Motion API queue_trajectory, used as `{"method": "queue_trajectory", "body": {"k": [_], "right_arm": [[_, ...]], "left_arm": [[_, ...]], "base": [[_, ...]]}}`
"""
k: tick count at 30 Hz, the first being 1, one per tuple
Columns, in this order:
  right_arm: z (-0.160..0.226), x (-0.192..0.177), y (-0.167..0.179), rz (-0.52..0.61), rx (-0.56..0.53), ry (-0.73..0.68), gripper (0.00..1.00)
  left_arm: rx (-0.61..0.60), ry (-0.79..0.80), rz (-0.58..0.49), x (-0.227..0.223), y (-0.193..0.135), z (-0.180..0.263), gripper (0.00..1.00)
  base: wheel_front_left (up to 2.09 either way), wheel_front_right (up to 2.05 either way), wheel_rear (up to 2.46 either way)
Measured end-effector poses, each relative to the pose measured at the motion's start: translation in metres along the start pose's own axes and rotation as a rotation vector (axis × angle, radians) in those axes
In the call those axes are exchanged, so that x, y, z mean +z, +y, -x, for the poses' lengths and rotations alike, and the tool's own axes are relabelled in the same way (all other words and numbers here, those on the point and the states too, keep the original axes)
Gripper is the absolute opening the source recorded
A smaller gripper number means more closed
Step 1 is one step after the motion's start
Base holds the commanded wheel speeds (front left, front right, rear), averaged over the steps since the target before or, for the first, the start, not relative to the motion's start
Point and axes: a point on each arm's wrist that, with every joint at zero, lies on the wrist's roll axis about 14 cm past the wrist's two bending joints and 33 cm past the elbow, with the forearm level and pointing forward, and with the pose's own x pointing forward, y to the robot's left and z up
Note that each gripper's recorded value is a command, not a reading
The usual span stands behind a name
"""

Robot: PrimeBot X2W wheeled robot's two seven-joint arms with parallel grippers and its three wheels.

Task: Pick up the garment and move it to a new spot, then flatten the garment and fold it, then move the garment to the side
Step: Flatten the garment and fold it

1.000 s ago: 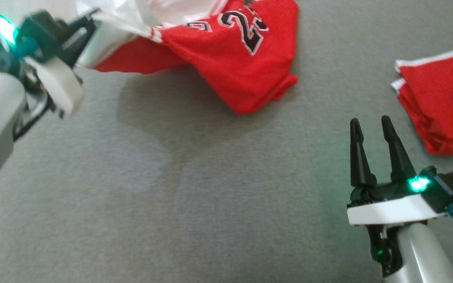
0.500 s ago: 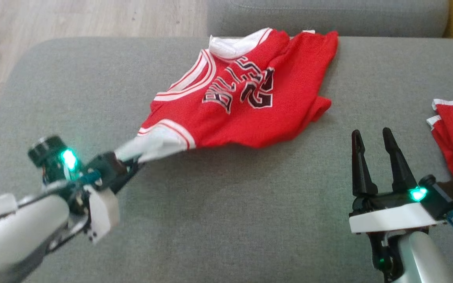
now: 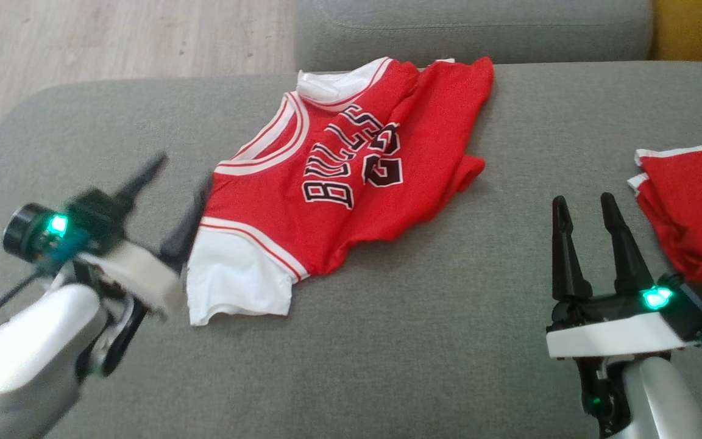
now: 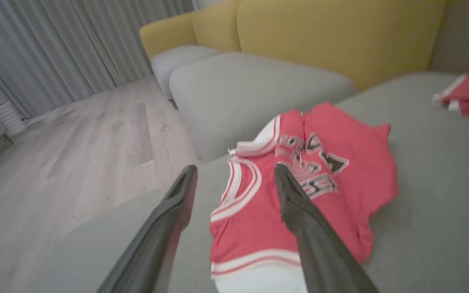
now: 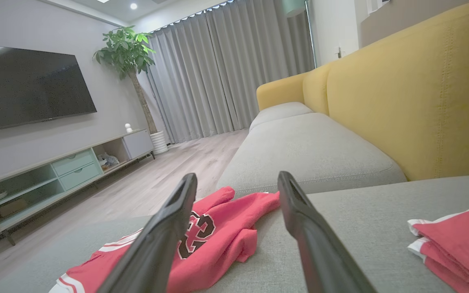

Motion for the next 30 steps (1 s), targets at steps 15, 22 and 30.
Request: {"method": "queue_trajectory", "body": {"k": [15, 22, 30], "right_arm": [[0.016, 0.016, -0.013, 0.032, -0.046, -0.037, 1.0], [0.023, 0.01, -0.013, 0.028, -0.05, -0.016, 1.0], [0.017, -0.002, -0.012, 0.035, -0.039, 0.015, 1.0]], "left_arm": [[0.223, -0.362, 0.542, 0.037, -0.022, 0.002, 1.0], [0.233, -0.281, 0.588, -0.008, -0.05, 0.01, 1.0], [0.226, -0.293, 0.563, -0.012, -0.047, 0.005, 1.0]], "base": [[0.0, 0.0, 0.0], [0.0, 0.0, 0.0], [0.0, 0.0, 0.0]]}}
